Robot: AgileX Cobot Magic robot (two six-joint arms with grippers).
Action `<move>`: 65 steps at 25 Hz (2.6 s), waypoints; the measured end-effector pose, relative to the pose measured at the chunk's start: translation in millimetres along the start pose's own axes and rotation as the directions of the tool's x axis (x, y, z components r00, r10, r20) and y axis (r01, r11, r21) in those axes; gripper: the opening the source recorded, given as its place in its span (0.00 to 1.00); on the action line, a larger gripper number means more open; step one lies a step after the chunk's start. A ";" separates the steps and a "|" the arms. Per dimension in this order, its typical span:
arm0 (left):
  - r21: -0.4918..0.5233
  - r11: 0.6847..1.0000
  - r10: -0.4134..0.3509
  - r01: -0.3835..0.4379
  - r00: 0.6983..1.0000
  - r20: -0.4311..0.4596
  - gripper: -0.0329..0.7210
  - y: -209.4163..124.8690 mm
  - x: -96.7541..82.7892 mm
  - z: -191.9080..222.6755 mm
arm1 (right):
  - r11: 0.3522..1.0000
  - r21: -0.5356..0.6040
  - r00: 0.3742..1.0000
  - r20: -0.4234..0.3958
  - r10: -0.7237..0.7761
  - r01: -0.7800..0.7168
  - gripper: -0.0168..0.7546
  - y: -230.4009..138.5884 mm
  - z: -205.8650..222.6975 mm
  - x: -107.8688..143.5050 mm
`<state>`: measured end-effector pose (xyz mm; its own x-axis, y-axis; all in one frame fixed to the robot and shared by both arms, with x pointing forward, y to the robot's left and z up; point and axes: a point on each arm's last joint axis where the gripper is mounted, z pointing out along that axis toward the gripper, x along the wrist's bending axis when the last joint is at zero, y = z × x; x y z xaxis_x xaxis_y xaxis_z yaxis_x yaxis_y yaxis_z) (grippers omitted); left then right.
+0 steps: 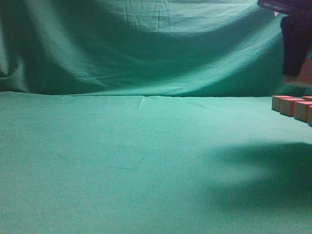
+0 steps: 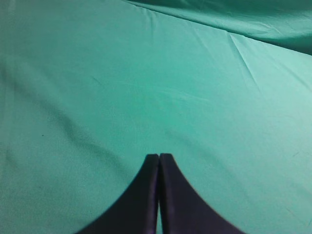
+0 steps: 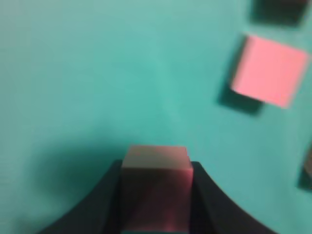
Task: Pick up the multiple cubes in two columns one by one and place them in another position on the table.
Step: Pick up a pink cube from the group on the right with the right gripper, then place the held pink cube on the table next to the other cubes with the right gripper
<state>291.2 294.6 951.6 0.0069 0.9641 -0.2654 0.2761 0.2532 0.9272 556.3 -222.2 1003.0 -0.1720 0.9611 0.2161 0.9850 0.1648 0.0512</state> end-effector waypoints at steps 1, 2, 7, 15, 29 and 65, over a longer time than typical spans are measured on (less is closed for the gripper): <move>0.000 1.000 0.000 0.000 1.000 0.000 0.04 0.0 0.0 0.0 | 0.999 -0.021 0.999 -0.029 -0.034 0.033 0.36 3.9 -5.4 3.9; 0.000 1.000 0.000 0.000 1.000 0.000 0.04 0.0 0.0 0.0 | 0.997 -0.041 0.996 -0.057 -0.064 0.062 0.36 7.4 -9.3 8.8; 0.000 1.000 0.000 0.000 1.000 0.000 0.04 0.0 0.0 0.0 | 0.952 -0.137 0.959 -0.042 -0.280 0.272 0.36 26.0 -28.9 48.5; 0.000 1.000 0.000 0.000 1.000 0.000 0.04 0.0 0.0 0.0 | 0.842 -0.091 0.844 0.137 -0.519 0.533 0.36 61.3 -2.5 116.5; 0.000 1.000 0.000 0.000 1.000 0.000 0.04 0.0 0.0 0.0 | 0.814 0.049 0.794 0.192 -0.577 0.579 0.36 97.0 60.3 128.6; 0.000 1.000 0.000 0.000 1.000 0.000 0.04 0.0 0.0 0.0 | 0.878 0.103 0.851 0.220 -0.478 0.467 0.86 103.6 90.7 121.7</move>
<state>291.2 294.6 951.6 0.0069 0.9641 -0.2654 0.2761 0.2532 0.9272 638.6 -68.1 946.2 -0.6138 0.7876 -0.0547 0.7864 0.6160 0.0455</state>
